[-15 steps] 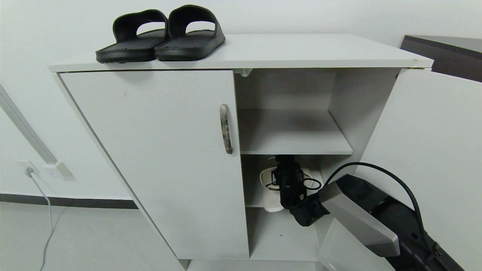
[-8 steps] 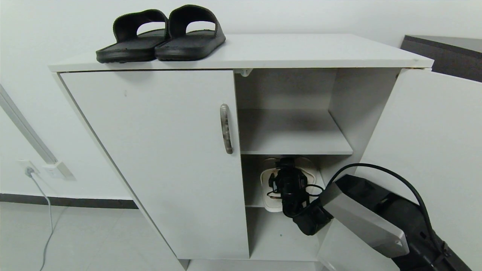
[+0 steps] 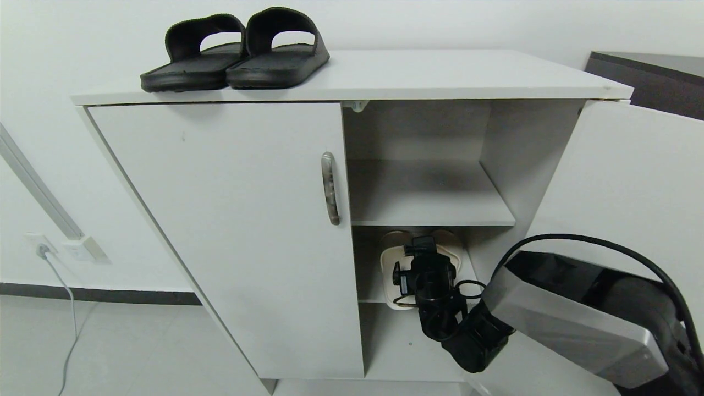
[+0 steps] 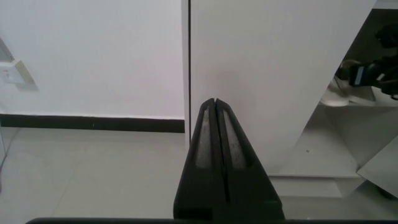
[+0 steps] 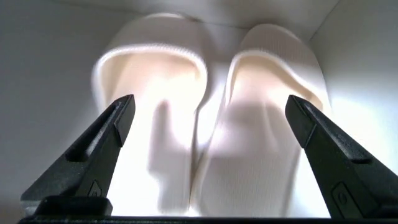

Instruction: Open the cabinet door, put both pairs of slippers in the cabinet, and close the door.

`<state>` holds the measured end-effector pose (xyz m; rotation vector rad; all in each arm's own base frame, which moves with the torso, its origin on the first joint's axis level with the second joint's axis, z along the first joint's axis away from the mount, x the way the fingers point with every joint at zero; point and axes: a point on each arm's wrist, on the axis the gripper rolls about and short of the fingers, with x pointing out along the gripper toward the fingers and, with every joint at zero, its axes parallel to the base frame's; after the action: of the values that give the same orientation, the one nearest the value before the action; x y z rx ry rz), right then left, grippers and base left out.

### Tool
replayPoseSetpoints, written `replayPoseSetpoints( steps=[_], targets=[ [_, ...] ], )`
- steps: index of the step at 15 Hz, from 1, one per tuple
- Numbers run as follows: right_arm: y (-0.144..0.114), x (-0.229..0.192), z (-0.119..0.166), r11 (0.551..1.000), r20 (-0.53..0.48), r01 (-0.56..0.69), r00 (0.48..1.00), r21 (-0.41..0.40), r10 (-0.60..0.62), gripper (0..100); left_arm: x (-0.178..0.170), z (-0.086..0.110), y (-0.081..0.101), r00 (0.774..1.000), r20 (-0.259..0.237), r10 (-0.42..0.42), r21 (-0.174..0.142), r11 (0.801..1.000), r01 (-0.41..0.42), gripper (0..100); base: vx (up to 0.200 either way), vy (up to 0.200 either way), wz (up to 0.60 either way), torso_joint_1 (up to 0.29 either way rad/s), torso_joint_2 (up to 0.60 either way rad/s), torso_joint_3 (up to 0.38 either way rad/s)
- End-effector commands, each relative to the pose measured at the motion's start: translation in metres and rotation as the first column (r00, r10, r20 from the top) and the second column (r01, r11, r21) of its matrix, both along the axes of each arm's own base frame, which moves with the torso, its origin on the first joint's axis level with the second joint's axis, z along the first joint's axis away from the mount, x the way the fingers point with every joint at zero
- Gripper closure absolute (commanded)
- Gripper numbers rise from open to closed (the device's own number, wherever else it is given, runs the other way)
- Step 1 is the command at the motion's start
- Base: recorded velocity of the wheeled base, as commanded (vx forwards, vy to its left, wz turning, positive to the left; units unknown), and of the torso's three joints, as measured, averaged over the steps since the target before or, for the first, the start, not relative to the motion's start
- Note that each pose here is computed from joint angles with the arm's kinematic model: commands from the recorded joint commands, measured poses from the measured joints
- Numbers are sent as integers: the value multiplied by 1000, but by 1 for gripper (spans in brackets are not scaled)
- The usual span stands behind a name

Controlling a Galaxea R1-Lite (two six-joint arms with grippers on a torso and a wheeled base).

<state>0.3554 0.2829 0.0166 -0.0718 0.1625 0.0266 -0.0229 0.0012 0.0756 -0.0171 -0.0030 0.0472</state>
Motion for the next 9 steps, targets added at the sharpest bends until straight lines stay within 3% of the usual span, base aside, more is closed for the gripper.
replayPoseSetpoints(
  steps=[1, 6, 9],
  targets=[
    [0, -33, 22, 999, 13, -48, 999, 10, 48, 0, 0, 0, 0, 1000, -1, 0, -1, 1000, 0, 100, 0, 0, 0, 0, 0, 0],
    [-17, -99, 33, 991, -24, -131, 991, -24, 131, 0, 0, 0, 0, 1000, -1, 0, 0, 1000, 0, 100, 0, 0, 0, 0, 0, 0],
    [-22, -106, 37, 990, -16, -137, 990, -15, 137, 0, 0, 0, 0, 1000, -1, 0, -1, 1000, 0, 100, 0, 0, 0, 0, 0, 0]
  ],
)
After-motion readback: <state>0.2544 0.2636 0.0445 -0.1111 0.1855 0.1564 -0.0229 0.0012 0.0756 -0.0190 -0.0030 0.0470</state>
